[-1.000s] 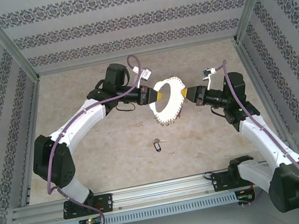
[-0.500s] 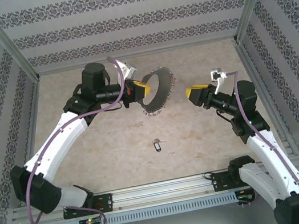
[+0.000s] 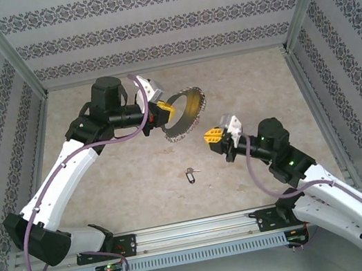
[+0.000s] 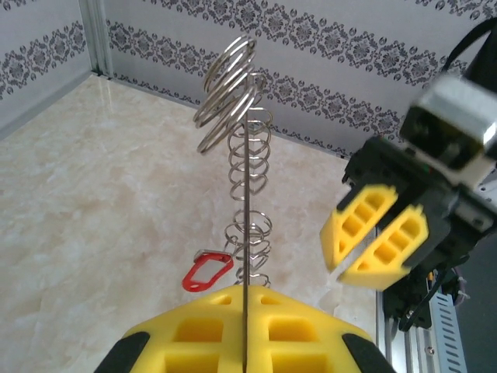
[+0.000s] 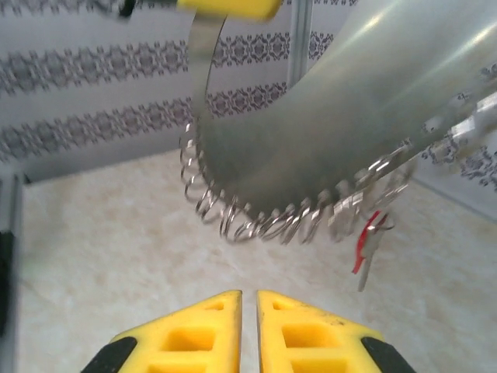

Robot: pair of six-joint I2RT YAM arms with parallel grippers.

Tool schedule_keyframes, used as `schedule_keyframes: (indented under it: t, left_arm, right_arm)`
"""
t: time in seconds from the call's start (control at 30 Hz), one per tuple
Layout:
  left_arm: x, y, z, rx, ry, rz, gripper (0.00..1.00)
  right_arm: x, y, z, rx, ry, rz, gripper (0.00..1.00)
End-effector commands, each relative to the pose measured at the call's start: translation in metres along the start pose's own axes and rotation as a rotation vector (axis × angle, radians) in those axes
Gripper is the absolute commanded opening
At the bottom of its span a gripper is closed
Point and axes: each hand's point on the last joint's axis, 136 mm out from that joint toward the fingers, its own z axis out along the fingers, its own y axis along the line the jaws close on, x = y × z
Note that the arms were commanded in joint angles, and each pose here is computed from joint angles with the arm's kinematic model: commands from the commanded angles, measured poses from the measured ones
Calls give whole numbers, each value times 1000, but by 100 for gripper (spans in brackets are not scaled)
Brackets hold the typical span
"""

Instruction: Put the keys on the keyring

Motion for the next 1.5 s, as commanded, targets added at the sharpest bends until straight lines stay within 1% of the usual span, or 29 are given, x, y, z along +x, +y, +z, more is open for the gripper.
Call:
schedule_keyframes:
  t: [0.0,0.27,0.37,0.57,0.67,0.8,0.97,1.17,1.33,1.47]
  left_arm:
    - [-15,-5,-10,3,-10,39,0]
    - [-15,-9,-12,25,34,9,0]
    - [-14,-8,-12,18,58,-10,0]
    - [-10,-3,-12,5,127,-55,0]
    - [-6,-1,-13,-6,181,-73,0]
    - [1,4,-18,-48,282,-96,0]
    - [6,4,-22,-75,364,-74,0]
    - [6,1,-19,-78,386,-55,0]
    - [7,0,-17,-79,406,-49,0]
    - [8,-1,-15,-77,413,-43,0]
  right_arm:
    - [-2,-18,4,171,1,-265,14]
    - [-13,-15,7,241,-73,-344,14]
    - [-14,-13,8,229,-81,-348,15]
    - [-15,0,14,153,-100,-341,16]
    - [-12,-1,18,153,-88,-335,17]
    - [-6,-3,25,160,-74,-318,17]
    - [-6,-4,33,167,-102,-303,17]
    - [-6,9,45,79,-130,-274,17]
    - [-8,14,52,52,-135,-267,17]
    - [0,13,59,48,-107,-258,18]
